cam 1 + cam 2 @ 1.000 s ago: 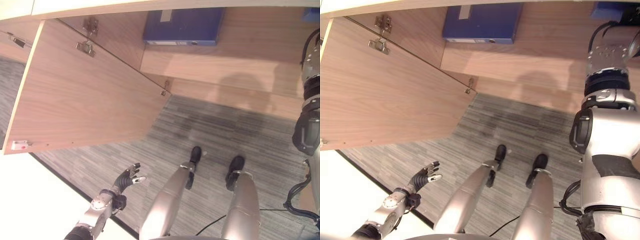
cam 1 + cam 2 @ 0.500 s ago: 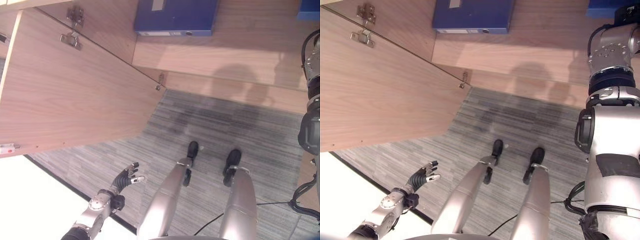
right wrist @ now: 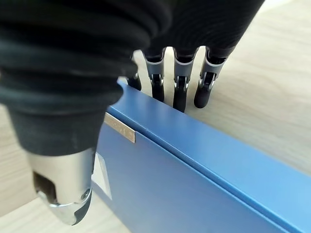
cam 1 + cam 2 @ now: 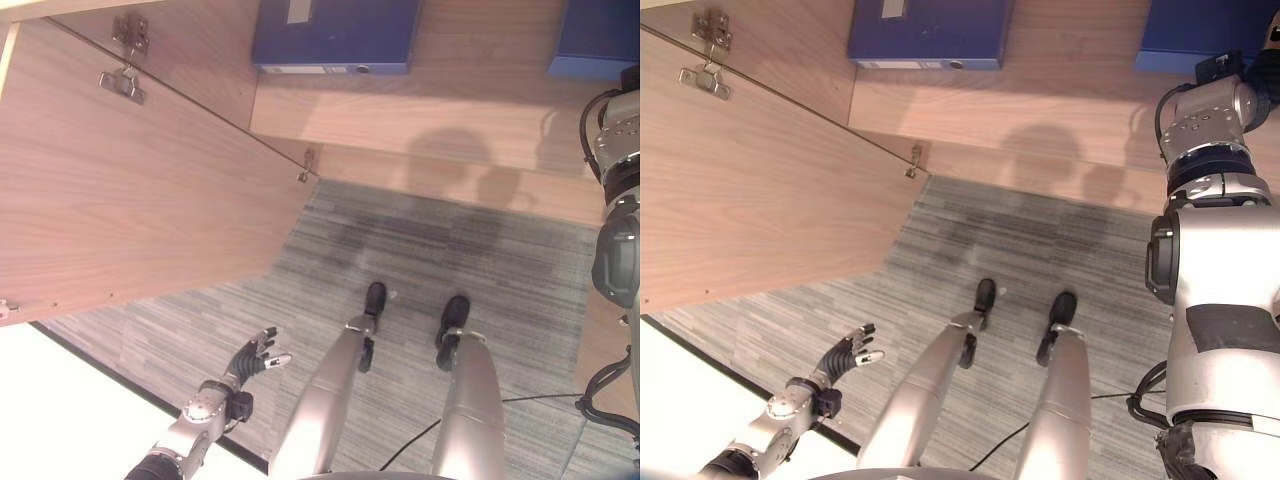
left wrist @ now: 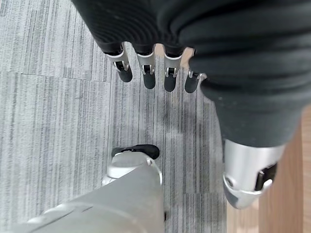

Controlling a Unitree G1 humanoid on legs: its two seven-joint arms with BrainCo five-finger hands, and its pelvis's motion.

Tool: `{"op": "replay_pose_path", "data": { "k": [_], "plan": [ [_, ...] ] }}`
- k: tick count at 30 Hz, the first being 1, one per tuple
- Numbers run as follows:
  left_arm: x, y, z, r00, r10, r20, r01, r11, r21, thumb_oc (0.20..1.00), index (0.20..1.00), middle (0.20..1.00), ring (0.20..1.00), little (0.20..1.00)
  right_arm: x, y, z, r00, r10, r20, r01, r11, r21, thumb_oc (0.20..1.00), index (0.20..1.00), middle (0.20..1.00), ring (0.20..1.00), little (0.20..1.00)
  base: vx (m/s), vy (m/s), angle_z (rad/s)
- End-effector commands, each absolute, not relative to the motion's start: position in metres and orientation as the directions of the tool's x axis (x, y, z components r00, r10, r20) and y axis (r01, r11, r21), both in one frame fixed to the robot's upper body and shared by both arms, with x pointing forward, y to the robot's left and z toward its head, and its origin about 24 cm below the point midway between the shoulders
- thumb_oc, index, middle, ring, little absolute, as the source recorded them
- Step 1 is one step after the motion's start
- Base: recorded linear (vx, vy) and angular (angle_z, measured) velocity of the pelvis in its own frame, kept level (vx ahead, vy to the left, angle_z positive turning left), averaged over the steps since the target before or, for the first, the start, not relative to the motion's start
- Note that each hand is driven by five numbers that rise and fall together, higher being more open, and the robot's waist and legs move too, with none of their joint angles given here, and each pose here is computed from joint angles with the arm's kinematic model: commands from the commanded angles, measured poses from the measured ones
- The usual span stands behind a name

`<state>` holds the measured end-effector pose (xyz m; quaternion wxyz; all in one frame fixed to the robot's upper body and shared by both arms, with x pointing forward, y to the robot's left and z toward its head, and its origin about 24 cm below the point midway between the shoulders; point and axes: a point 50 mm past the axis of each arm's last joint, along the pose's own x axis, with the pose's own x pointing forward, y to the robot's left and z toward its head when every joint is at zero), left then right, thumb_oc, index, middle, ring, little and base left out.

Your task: Put the empty folder in the office cabinet

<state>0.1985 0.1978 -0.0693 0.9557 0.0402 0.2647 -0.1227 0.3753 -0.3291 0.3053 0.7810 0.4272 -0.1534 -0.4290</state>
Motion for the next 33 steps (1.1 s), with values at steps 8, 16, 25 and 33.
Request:
{"op": "replay_pose_path", "data": {
  "k": [8,16,25,33],
  "plan": [
    [0.216,0.219,-0.055,0.865,-0.161,-0.475,0.241,0.964,0.111,1.0,1.0,1.0,1.0,1.0,0.369,-0.331,0.328,0.579,-0.809,-0.105,0.472,0.228,0.852,1.0,1.0,1.0,1.0,1.0,0.0,0.0,0.0],
    [0.22,0.213,-0.054,0.87,-0.171,-0.462,0.237,0.968,0.088,1.0,1.0,1.0,1.0,1.0,0.381,-0.317,0.303,0.61,-0.773,-0.175,0.491,0.196,0.849,1.0,1.0,1.0,1.0,1.0,0.0,0.0,0.0],
    [0.217,0.216,-0.057,0.859,-0.165,-0.484,0.233,0.969,0.085,1.0,1.0,1.0,1.0,1.0,0.38,-0.317,0.32,0.629,-0.773,-0.088,0.529,0.341,0.777,1.0,1.0,1.0,1.0,1.0,0.0,0.0,0.0],
    [0.218,0.212,-0.059,0.857,-0.169,-0.487,0.239,0.967,0.085,1.0,1.0,1.0,1.0,1.0,0.379,-0.322,0.31,0.611,-0.784,-0.112,0.56,0.328,0.76,1.0,1.0,1.0,1.0,1.0,0.0,0.0,0.0]
  ]
}}
